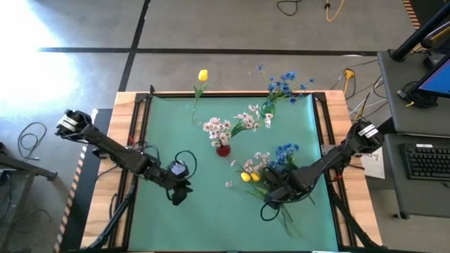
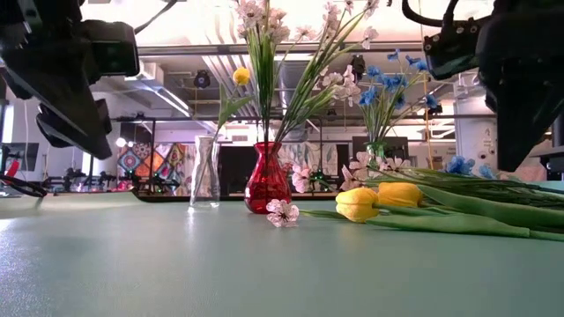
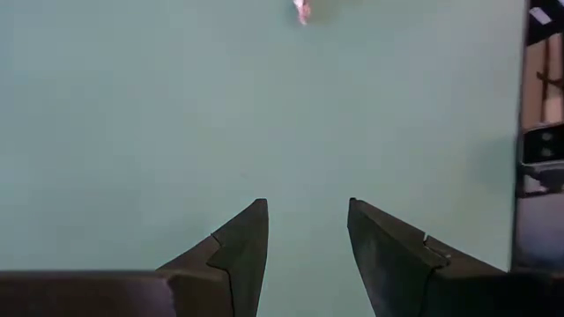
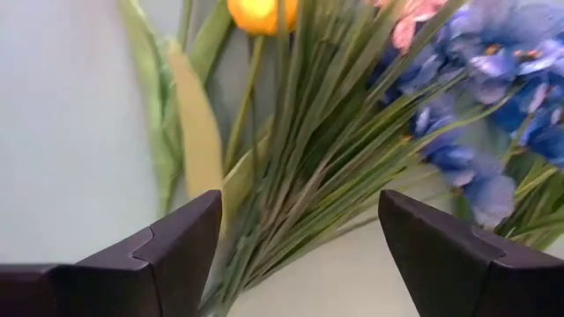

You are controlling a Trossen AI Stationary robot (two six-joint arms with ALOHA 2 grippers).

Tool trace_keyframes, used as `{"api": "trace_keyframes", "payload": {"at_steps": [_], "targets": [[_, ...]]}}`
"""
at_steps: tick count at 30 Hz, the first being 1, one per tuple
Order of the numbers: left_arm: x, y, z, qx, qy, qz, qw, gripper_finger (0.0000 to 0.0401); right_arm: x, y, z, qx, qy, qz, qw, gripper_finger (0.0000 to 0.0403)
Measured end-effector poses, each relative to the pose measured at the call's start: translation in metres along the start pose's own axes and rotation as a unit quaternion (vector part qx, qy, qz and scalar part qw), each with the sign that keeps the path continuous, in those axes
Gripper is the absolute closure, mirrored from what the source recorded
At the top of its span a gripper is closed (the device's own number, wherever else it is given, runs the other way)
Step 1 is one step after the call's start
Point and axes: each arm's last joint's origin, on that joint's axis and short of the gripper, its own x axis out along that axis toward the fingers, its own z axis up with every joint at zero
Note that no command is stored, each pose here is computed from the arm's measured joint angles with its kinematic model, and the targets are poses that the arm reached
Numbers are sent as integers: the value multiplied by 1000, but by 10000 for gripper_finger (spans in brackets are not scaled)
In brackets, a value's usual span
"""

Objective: Sort flowers into vase by color
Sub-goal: Put the white flowers into the red vase

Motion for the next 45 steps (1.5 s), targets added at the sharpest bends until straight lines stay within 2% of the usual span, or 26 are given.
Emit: {"api": "trace_keyframes", "payload": {"at_steps": [6,11,18,23,31,35,40,45], "targets": [[9,-5,1,-4,-13,-17,1000,254,0,0,1,0,-27,-5,1000,106],[11,-8,1,6,-22,-23,999,254,4,5,3,-1,-45,13,999,106],[12,-7,3,11,-42,-10,999,254,25,3,-1,7,-31,-20,999,117],[11,-7,5,10,-70,7,997,254,29,4,0,12,-51,-22,998,176],[11,-6,7,7,-103,25,994,254,29,2,4,20,-59,-24,998,320],[11,-6,8,5,-110,27,994,254,29,1,6,24,-59,-25,998,379],[11,-6,8,5,-110,27,994,254,21,-2,7,27,-61,-16,998,385],[11,-7,8,5,-112,26,993,254,0,-9,9,29,-63,-11,998,385]]}}
